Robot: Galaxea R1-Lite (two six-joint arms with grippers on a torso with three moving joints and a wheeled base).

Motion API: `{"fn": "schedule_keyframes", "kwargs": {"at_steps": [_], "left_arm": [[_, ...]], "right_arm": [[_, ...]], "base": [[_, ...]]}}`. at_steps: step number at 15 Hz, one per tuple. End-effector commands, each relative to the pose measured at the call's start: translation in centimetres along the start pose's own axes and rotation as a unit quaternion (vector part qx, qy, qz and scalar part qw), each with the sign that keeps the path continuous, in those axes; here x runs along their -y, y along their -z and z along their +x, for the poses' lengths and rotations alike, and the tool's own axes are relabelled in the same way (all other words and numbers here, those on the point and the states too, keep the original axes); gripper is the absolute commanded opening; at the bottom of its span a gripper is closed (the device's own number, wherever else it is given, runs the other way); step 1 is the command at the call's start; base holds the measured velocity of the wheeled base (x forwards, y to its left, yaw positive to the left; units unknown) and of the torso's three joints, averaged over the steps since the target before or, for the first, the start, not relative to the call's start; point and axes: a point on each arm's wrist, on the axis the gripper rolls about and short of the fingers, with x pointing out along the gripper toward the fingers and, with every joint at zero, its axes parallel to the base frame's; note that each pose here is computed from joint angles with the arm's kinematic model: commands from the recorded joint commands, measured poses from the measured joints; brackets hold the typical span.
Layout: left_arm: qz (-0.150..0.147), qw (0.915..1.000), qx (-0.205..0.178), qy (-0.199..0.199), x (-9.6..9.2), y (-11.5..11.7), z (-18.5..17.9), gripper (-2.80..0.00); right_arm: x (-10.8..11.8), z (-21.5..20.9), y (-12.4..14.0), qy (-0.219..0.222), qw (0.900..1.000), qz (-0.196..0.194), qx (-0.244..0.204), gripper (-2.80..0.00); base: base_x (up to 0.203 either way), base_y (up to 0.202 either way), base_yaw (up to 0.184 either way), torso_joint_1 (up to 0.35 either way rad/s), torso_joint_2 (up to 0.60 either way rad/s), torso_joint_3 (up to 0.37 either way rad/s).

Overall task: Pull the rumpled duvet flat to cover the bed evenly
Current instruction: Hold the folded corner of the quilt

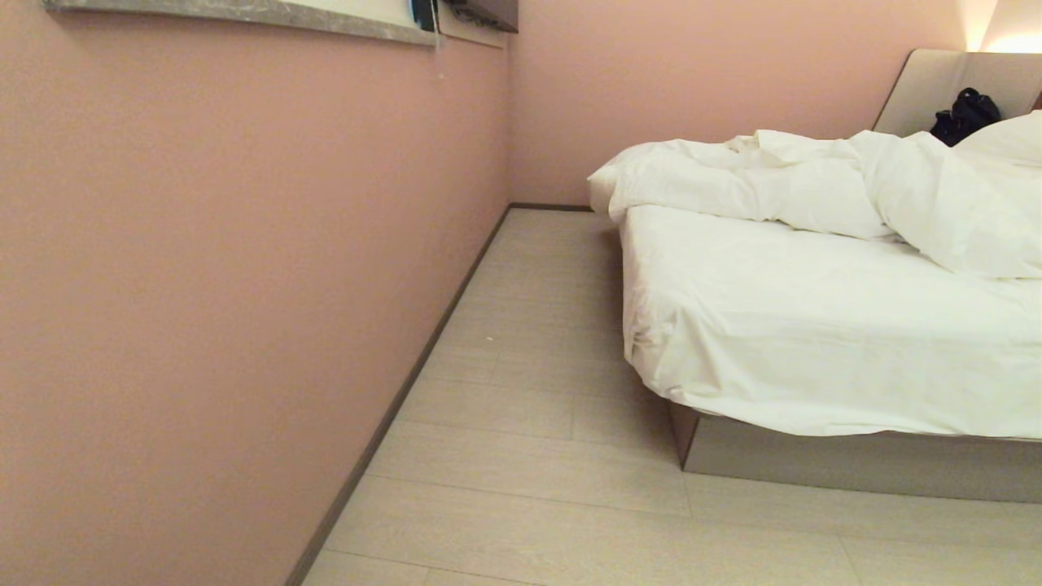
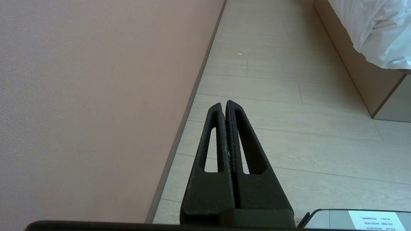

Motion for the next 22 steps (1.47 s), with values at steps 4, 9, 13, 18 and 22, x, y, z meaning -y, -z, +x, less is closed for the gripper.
{"fn": "schedule_keyframes", "kwargs": {"at_steps": [4,9,13,18,22], "left_arm": [[0.0,1.0,0.0,-0.001,0.0,0.01,0.0,-2.8],[-0.001,1.0,0.0,-0.001,0.0,0.01,0.0,-2.8],[-0.001,1.0,0.0,-0.001,0.0,0.01,0.0,-2.8],[-0.009,1.0,0.0,-0.002,-0.01,0.01,0.0,-2.8],[-0.016,0.9998,0.0,-0.009,-0.04,-0.03,-0.01,-2.8]], "right_arm": [[0.0,0.0,0.0,0.0,1.0,0.0,0.0,-2.8],[0.0,0.0,0.0,0.0,1.0,0.0,0.0,-2.8],[0.0,0.0,0.0,0.0,1.0,0.0,0.0,-2.8],[0.0,0.0,0.0,0.0,1.0,0.0,0.0,-2.8],[0.0,0.0,0.0,-0.001,1.0,-0.001,0.0,-2.8]], "base": [[0.0,0.0,0.0,0.0,0.0,0.0],[0.0,0.0,0.0,0.0,0.0,0.0],[0.0,0.0,0.0,0.0,0.0,0.0],[0.0,0.0,0.0,0.0,0.0,0.0],[0.0,0.0,0.0,0.0,0.0,0.0]]}}
